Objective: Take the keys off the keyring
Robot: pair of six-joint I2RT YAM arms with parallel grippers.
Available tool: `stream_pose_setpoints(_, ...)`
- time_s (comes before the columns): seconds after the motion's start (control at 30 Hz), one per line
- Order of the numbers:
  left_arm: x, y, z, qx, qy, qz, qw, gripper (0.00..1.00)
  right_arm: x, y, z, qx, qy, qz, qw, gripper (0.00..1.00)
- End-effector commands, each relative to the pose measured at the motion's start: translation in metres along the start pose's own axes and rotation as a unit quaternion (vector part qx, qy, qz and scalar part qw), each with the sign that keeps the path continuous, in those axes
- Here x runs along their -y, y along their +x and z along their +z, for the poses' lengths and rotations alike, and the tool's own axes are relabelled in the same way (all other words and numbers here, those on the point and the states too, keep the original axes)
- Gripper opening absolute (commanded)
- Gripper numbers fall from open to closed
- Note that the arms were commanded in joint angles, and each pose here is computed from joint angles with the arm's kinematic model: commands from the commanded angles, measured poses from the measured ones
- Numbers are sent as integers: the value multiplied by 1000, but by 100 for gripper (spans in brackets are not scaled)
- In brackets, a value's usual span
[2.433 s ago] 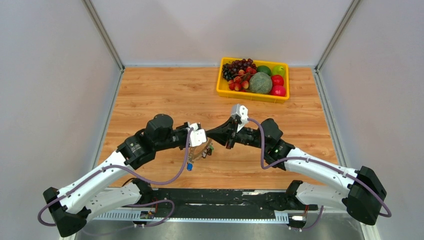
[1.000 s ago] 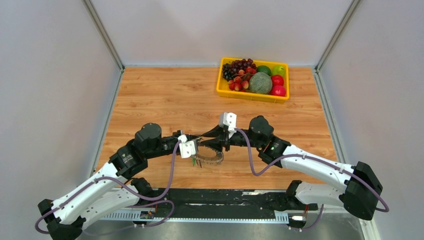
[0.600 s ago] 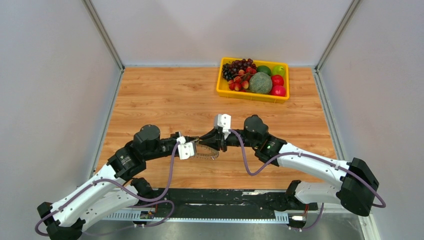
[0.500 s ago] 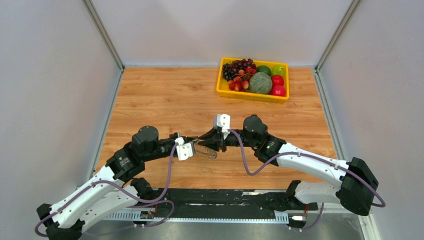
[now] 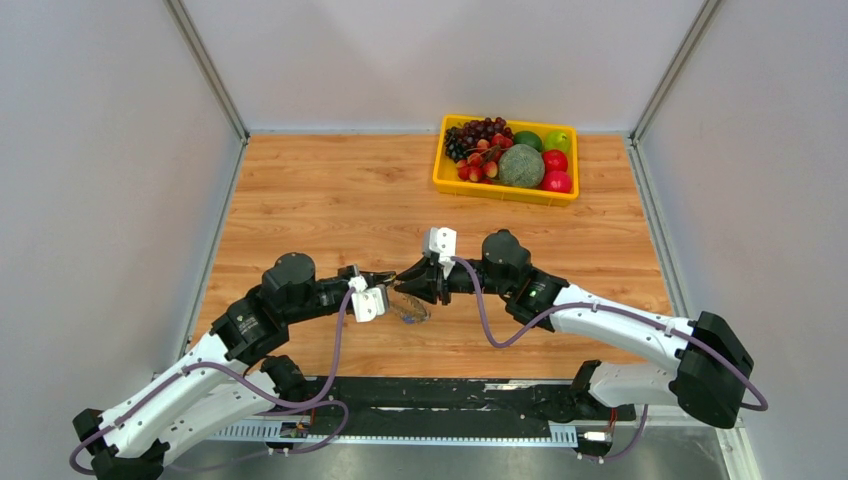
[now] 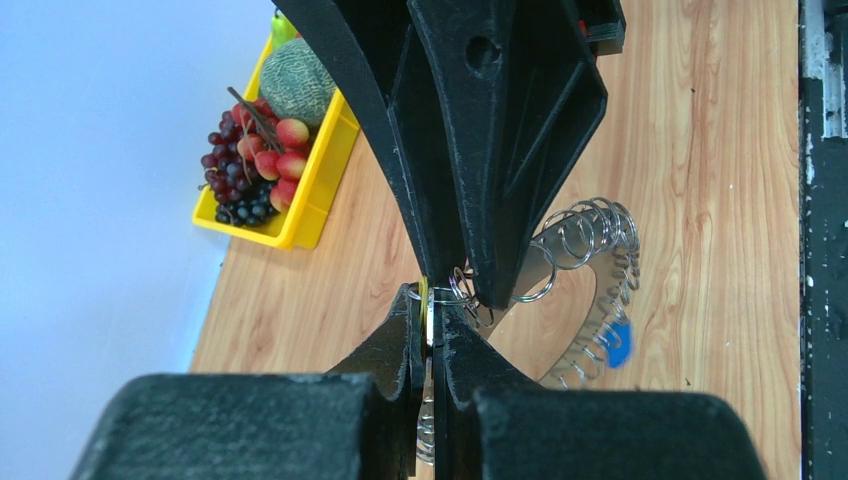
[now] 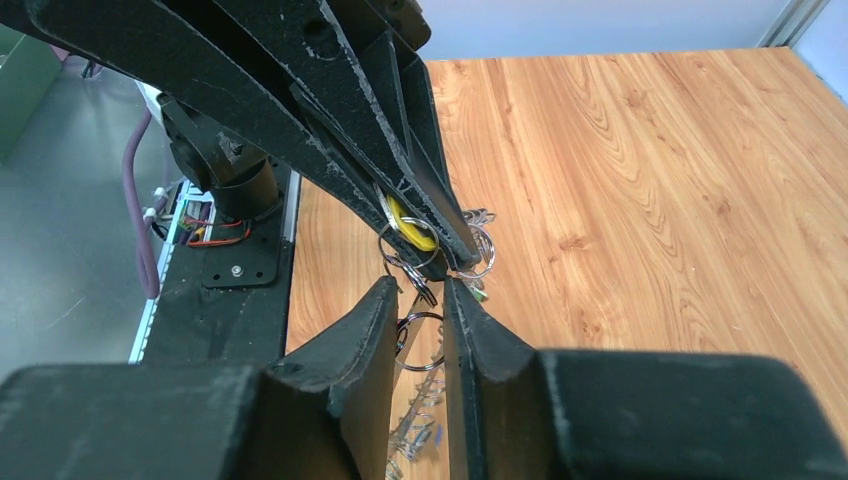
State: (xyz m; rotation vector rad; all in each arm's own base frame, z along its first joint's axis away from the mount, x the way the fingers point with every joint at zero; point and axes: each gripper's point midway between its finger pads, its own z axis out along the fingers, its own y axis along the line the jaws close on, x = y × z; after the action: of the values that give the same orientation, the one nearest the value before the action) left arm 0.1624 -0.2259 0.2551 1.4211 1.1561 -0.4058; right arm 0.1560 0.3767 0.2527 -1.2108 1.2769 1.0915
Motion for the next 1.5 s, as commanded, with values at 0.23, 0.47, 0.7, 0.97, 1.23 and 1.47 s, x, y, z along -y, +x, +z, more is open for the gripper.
stream_pose_setpoints(0.23,-19,-27,0,50,-32,34,998,0,-4,-32,-3,41,2,2,999,0)
stream_pose_setpoints(0.47,-21,-21,2,38,-38,33,998,0,-8,-63,-16,103,12,7,995,0)
stream_pose_setpoints(0.7,-19,-20,3,37,-34,34,998,0,-4,-84,-22,185,35,79,979,0)
stream_pose_setpoints(0.97,-23,-18,1,31,-45,33,998,0,8,-85,-35,221,80,97,967,0)
stream_pose_setpoints(1.23,-16,-19,4,40,-26,34,998,0,8,-100,-51,271,92,98,953,0)
stream_pose_setpoints(1.47,-10,-22,6,50,-10,37,998,0,-2,-105,-39,263,52,86,959,1)
